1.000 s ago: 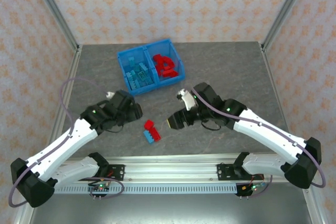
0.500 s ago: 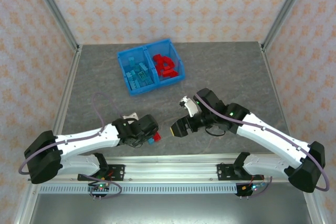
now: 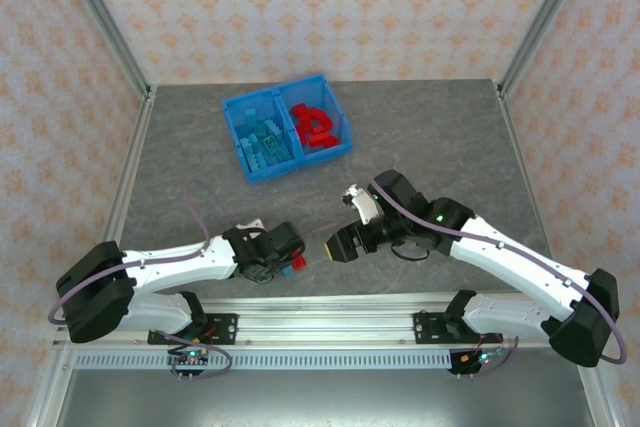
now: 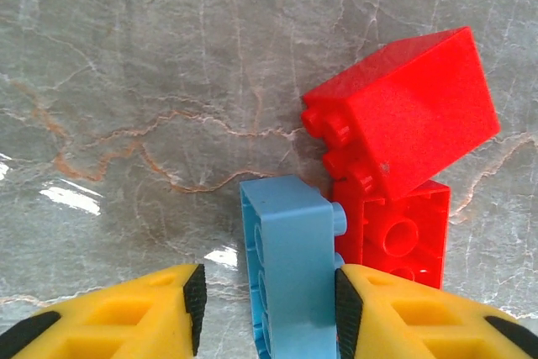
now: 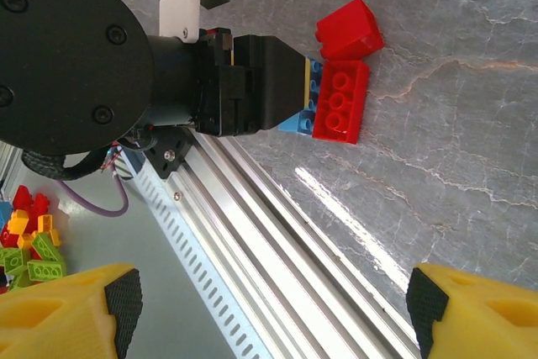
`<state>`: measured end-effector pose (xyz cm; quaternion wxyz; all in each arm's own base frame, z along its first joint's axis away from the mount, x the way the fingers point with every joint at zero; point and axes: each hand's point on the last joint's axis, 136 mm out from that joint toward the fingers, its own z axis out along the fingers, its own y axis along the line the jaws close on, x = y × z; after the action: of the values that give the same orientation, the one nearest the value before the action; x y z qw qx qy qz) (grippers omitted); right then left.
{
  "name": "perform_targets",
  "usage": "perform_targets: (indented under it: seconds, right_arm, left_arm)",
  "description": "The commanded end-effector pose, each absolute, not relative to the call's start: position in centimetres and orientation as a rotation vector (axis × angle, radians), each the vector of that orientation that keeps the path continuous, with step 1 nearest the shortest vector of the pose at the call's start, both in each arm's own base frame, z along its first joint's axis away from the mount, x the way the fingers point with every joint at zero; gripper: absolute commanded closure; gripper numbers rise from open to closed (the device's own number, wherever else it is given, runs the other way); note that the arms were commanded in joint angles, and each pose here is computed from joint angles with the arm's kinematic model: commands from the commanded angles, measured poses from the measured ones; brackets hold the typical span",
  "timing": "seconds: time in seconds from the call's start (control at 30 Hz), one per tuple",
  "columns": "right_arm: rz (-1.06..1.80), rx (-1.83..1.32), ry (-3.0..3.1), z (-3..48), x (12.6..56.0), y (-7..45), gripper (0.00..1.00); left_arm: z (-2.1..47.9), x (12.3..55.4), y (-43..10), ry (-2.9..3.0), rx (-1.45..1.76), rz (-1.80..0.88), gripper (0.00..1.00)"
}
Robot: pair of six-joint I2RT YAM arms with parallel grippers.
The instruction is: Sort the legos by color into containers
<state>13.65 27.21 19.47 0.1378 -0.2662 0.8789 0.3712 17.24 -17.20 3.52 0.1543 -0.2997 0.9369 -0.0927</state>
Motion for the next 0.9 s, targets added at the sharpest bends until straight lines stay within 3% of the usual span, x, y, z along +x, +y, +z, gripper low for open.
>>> perform_targets:
  seconds: [0.0, 0.13, 0.23, 0.4, 0.7, 0.87]
  right_arm:
    - [1.046, -0.741, 2.552, 19.1, 14.0, 27.0, 0.16]
    - [1.045, -0.737, 2.552, 19.1, 14.0, 27.0, 0.16]
    - [1.043, -0.728, 2.554, 19.0, 14.1, 27.0, 0.16]
    - [1.038, -0.717, 2.563, 19.0, 14.1, 26.9, 0.16]
    - [1.025, -0.692, 2.558, 19.3, 14.4, 26.8, 0.16]
    - [1.075, -0.72, 2.55, 19.8, 13.9, 27.2, 0.16]
  left_arm:
    - [2.5, 16.2, -15.5, 2.71, -0.83, -0.154, 0.56]
    - [2.1, 15.9, -15.3, 2.734, -0.806, -0.128, 0.54]
    - [1.8, 16.1, -15.2, 2.719, -0.801, -0.117, 0.43]
    - [1.2, 16.8, -16.3, 2.722, -0.787, -0.152, 0.4]
    - [1.4, 16.9, -15.7, 2.706, -0.784, -0.113, 0.65]
    - [4.7, 17.7, -15.1, 2.636, -0.754, -0.143, 0.68]
